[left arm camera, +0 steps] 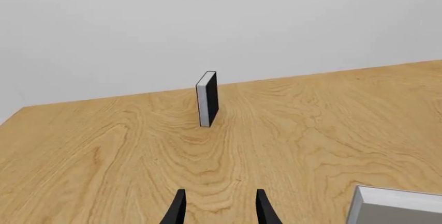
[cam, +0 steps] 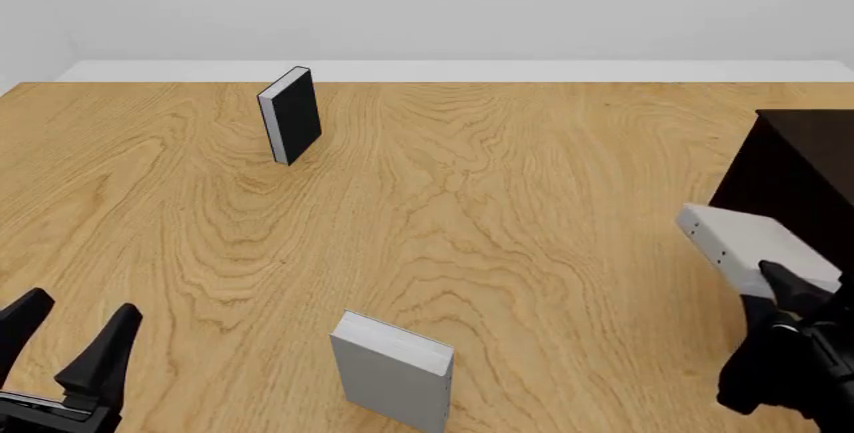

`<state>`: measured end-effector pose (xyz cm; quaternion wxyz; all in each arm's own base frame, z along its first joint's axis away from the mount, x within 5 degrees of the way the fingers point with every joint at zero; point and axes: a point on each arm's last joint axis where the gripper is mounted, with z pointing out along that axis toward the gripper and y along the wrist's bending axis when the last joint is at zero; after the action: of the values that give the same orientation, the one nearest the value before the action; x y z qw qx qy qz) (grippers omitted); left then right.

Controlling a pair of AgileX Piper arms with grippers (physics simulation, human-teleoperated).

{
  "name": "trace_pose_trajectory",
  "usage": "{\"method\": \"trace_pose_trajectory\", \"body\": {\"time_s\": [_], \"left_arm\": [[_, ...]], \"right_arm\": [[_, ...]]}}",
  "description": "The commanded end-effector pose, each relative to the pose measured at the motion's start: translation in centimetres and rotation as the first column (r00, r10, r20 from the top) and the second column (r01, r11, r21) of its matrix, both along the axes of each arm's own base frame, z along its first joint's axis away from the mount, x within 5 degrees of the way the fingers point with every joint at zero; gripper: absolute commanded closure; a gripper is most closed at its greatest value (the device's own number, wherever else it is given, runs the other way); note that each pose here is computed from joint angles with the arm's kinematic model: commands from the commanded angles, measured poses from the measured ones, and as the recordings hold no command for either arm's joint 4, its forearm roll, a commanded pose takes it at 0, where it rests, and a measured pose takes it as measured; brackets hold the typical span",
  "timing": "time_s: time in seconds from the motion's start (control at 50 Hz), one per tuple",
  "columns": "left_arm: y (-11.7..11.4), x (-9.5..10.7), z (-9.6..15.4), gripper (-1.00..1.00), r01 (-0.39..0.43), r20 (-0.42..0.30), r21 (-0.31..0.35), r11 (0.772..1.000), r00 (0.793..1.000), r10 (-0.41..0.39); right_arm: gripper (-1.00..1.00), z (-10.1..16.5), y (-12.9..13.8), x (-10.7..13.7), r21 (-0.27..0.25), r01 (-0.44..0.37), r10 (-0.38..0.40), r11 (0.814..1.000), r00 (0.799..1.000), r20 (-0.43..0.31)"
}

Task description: Pick up the book on the right and place it on the cabinet shelf.

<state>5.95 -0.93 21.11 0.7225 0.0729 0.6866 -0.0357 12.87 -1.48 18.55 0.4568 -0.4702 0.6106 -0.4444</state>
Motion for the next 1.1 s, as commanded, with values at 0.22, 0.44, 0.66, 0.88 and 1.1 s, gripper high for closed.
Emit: {"method": "trace_pose_trajectory", "body": {"time_s": [0.22, 0.44, 0.66, 0.88, 1.1], "left_arm": [[0.0, 0.1, 0.0, -1.00, 0.003, -0.004, 0.003, 1.000, 1.000, -0.003], [0.0, 0.0, -0.1, -1.00, 0.001, -0.008, 0.002, 1.000, 1.000, -0.001], [0.0, 0.0, -0.1, -1.00, 0.000, -0.012, 0.000, 1.000, 1.000, 0.000], [0.0, 0.1, -0.1, -1.00, 0.000, -0.012, -0.001, 1.000, 1.000, 0.000], [0.0, 0.0, -0.1, -1.00, -0.002, -0.011, 0.001, 1.000, 1.000, 0.002]], "right_arm": [[1.00, -0.3, -1.1, 1.4, -0.045, 0.061, -0.058, 0.997, 0.996, 0.064], [1.00, -1.0, -1.4, 2.2, -0.061, 0.067, -0.063, 0.996, 0.996, 0.059], [1.00, -1.2, -1.8, 2.3, -0.060, 0.093, -0.090, 0.994, 0.994, 0.058], [1.00, -1.6, -2.3, 2.5, -0.053, 0.120, -0.117, 0.991, 0.992, 0.056], [1.00, -2.0, -2.8, 2.6, -0.029, 0.149, -0.147, 0.988, 0.988, 0.053]]}}
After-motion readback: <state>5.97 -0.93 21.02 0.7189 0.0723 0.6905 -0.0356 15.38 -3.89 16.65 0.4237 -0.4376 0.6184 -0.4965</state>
